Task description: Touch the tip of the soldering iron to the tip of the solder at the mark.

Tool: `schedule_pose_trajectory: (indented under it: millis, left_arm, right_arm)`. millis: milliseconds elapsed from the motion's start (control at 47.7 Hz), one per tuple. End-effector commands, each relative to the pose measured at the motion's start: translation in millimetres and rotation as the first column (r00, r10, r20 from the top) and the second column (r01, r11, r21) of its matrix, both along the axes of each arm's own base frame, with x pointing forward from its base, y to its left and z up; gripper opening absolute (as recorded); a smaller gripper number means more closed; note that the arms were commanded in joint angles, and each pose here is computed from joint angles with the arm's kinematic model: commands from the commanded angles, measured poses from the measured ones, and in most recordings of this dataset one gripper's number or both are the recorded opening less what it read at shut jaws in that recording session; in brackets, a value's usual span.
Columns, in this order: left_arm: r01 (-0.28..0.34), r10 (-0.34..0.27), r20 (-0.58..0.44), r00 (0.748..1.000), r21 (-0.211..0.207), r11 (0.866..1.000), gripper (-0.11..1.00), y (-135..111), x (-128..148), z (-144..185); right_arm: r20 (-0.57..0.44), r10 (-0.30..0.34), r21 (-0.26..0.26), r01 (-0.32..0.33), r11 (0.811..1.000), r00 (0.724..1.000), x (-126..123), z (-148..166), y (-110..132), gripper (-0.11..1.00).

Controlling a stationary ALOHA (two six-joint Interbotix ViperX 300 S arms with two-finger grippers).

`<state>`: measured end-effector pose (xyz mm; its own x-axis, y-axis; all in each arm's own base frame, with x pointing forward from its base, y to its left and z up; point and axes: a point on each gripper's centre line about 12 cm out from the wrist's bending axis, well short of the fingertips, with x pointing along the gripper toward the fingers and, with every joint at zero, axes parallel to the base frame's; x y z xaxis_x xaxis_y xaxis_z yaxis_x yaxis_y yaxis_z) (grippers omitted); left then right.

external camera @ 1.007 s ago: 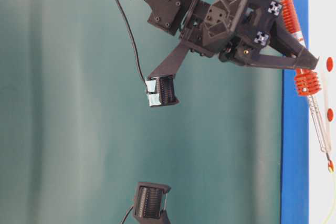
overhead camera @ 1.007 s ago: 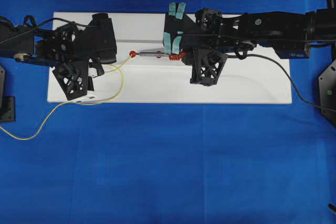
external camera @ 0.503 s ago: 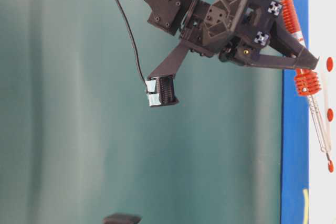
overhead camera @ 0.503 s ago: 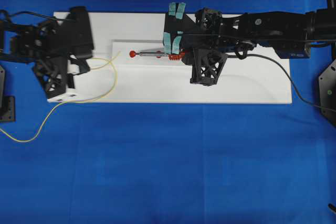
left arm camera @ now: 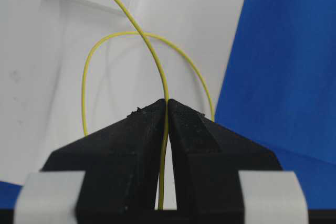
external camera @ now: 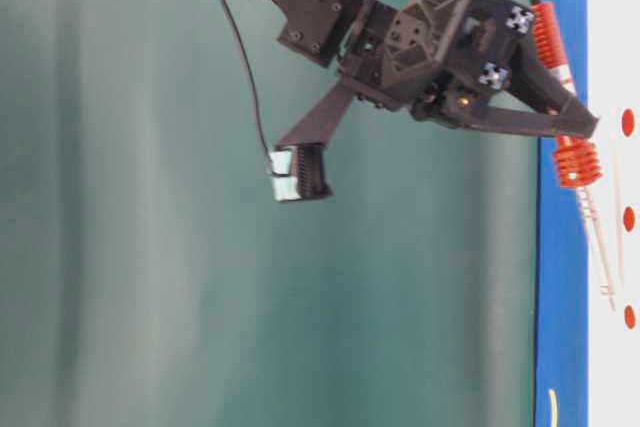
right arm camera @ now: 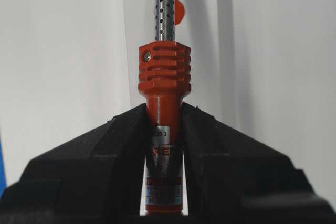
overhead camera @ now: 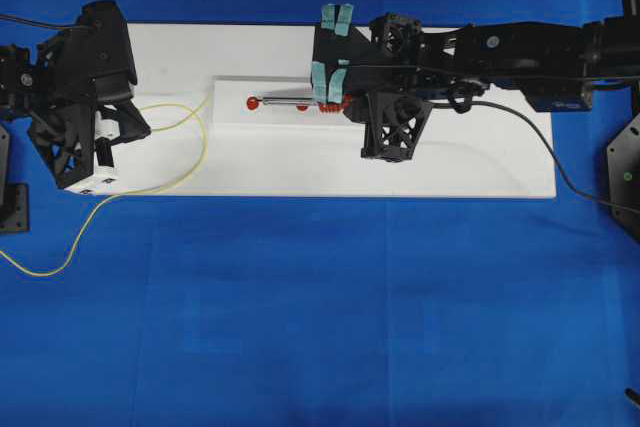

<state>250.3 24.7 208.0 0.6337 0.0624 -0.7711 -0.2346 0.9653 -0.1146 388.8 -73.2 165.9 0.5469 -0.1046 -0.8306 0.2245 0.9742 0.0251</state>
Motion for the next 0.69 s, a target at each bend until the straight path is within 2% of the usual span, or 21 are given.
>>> schedule_pose_trajectory:
  millis: [0, 168, 398, 671]
  left_arm:
    - [0.003, -0.003, 0.023, 1.000, 0.005, 1.000, 0.02, 0, 2, 6]
    - [0.003, -0.003, 0.027, 1.000, 0.006, 1.000, 0.02, 0, 0, 7]
    - [0.000, 0.000, 0.043, 0.999, 0.005, 1.000, 0.02, -1, -6, 8]
    - [-0.002, 0.002, 0.064, 0.998, 0.005, 1.000, 0.02, -1, -3, 9]
  right_arm:
    - [0.076, 0.003, -0.017, -0.002, 1.000, 0.997, -4, 29, 1, 0.06]
    - [0.115, 0.002, -0.024, 0.000, 1.000, 0.993, -29, 44, 6, 0.06]
    - [0.179, -0.002, -0.028, 0.007, 1.000, 0.984, -67, 47, 13, 0.06]
    - [0.184, -0.031, -0.010, 0.033, 0.999, 0.982, -86, 45, 15, 0.06]
